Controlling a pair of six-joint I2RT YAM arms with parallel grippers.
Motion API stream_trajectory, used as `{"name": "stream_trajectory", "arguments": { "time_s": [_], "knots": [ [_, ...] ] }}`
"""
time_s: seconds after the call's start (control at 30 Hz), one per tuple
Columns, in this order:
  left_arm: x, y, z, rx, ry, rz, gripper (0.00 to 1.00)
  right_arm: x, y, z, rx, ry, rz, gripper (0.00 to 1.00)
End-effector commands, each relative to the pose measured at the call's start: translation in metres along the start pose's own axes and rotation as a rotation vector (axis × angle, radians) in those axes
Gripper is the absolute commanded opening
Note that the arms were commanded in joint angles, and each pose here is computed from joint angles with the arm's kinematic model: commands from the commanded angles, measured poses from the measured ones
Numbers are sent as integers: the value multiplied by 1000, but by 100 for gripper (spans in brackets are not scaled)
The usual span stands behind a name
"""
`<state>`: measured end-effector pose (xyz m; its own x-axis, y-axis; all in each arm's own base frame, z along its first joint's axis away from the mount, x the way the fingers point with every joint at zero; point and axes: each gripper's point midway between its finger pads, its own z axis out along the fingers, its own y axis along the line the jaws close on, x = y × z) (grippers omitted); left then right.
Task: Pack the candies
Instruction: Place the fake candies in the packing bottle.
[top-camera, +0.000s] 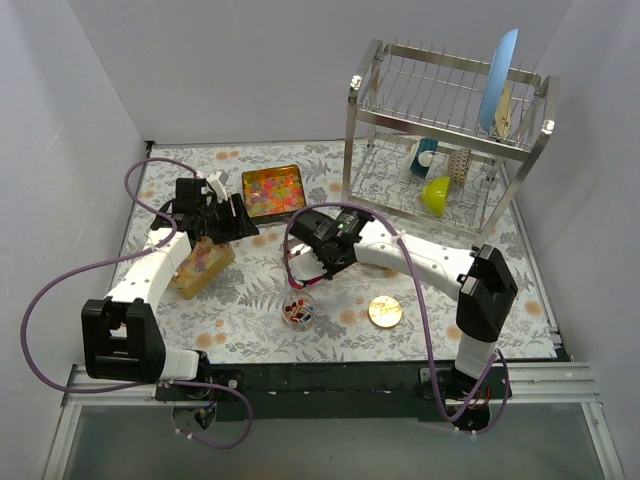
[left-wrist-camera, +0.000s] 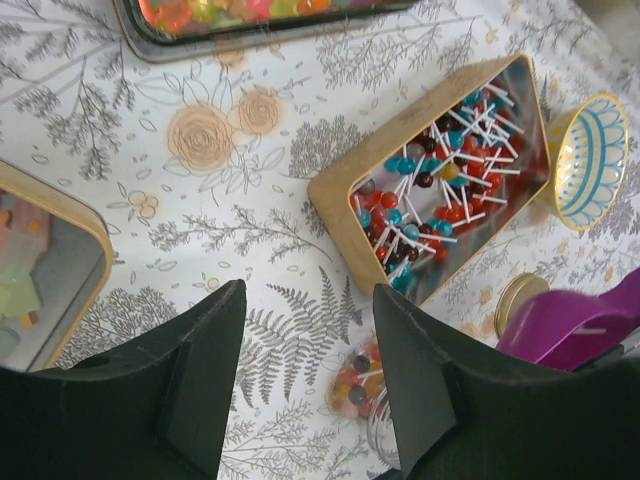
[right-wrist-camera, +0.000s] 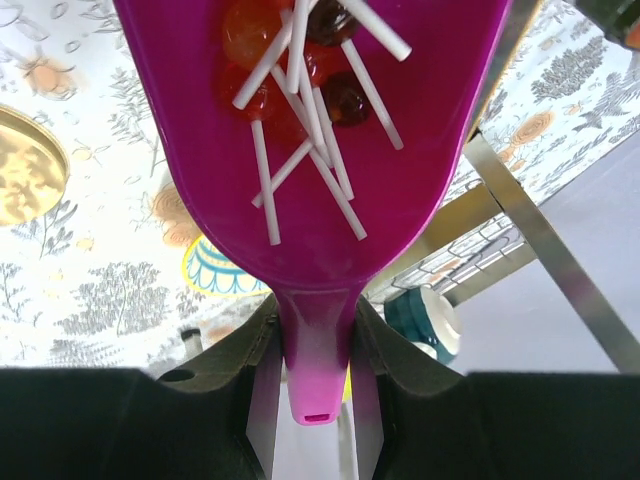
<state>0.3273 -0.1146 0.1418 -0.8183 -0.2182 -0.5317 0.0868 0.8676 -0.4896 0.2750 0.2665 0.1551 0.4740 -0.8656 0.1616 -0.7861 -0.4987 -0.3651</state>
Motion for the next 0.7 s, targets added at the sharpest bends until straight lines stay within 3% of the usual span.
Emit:
{"name": "stream_trajectory", "arguments": {
  "time_s": [0.0,0.67],
  "knots": [
    [-34,-1,-8,-7,-108,19,54,15,16,-17,-11,142,-145,1],
    [-53,9,-28,-24,-216,0,57,22,31,-40,-12,429,-303,1]
  ]
}}
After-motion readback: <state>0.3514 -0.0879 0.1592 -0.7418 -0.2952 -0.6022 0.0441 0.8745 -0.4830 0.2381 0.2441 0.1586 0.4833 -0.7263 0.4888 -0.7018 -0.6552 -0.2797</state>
